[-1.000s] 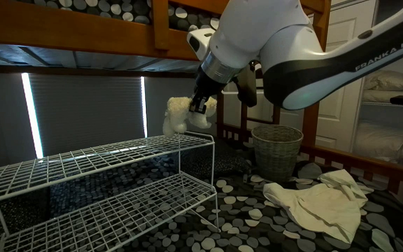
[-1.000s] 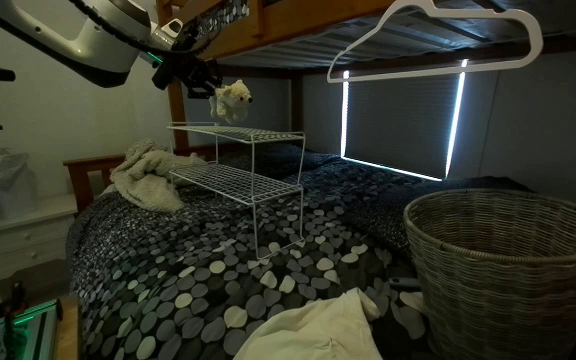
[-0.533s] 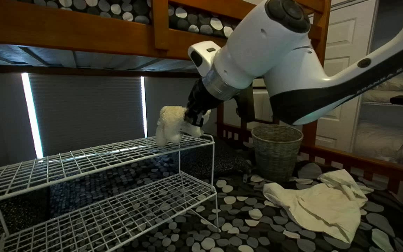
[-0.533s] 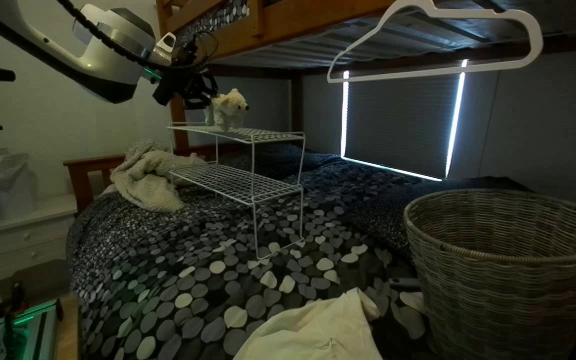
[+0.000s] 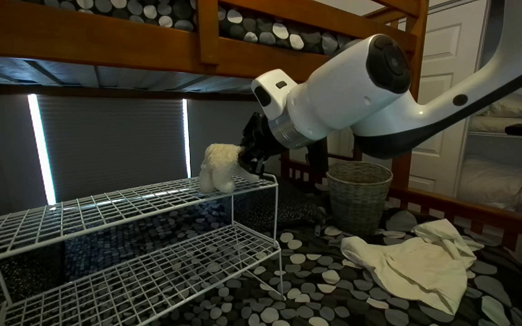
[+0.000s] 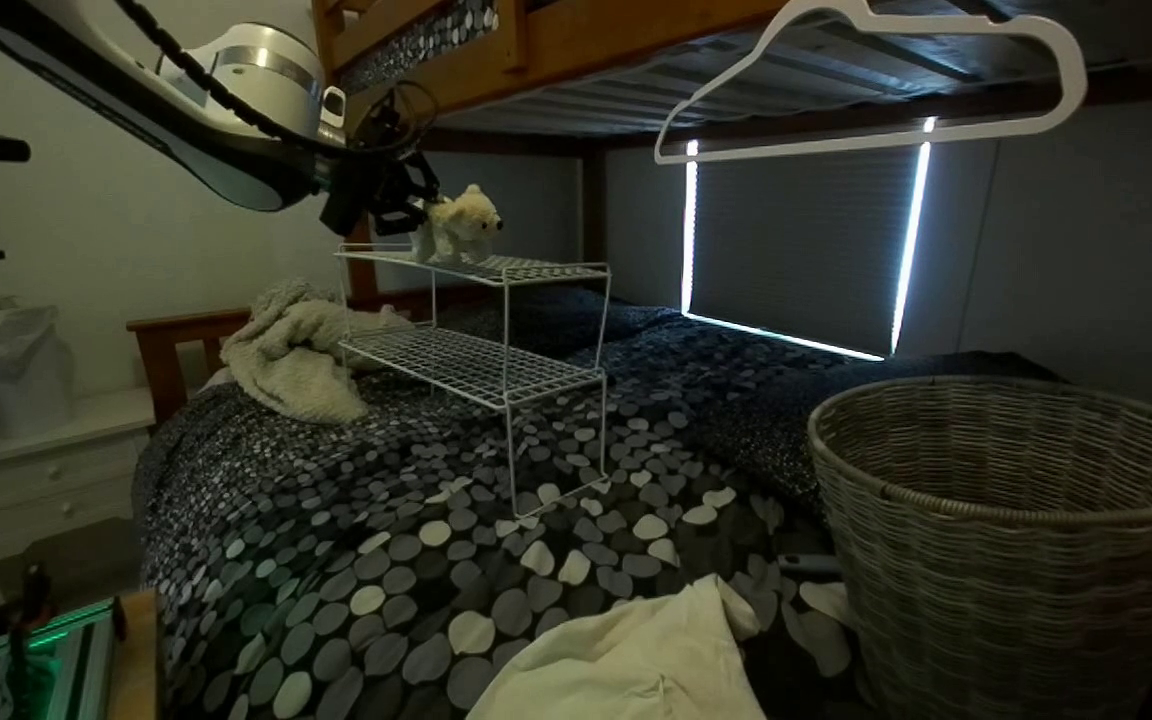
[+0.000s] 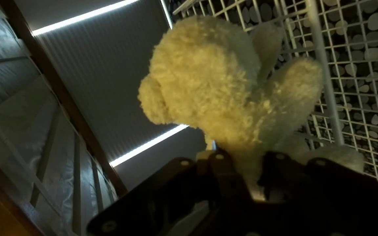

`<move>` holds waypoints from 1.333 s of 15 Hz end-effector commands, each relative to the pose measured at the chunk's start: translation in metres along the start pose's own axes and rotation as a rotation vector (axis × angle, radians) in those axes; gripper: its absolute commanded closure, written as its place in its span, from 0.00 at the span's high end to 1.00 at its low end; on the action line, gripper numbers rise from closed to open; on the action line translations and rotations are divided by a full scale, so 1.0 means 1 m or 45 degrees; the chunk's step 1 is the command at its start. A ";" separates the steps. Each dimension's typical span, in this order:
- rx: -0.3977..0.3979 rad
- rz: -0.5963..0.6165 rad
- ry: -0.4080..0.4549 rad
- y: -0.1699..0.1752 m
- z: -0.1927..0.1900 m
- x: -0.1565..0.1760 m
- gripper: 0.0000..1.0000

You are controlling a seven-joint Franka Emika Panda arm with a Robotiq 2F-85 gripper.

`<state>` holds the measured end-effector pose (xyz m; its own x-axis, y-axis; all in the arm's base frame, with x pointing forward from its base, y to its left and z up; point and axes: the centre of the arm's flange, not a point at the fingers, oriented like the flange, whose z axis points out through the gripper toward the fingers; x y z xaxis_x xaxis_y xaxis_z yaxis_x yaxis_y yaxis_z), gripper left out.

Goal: Lift the white bear and put it on the white stand on the first shelf

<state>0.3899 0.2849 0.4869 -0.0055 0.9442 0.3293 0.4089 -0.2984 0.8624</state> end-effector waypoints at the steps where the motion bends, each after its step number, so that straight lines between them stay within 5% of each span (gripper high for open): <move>1: -0.029 0.017 0.072 -0.014 0.013 -0.005 0.51; 7: 0.122 0.062 0.124 0.006 0.010 0.000 0.98; 20: 0.482 0.255 0.131 0.063 0.043 0.002 1.00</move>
<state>0.4469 0.2669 0.4609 0.0093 0.8626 0.5059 0.6588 -0.3859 0.6458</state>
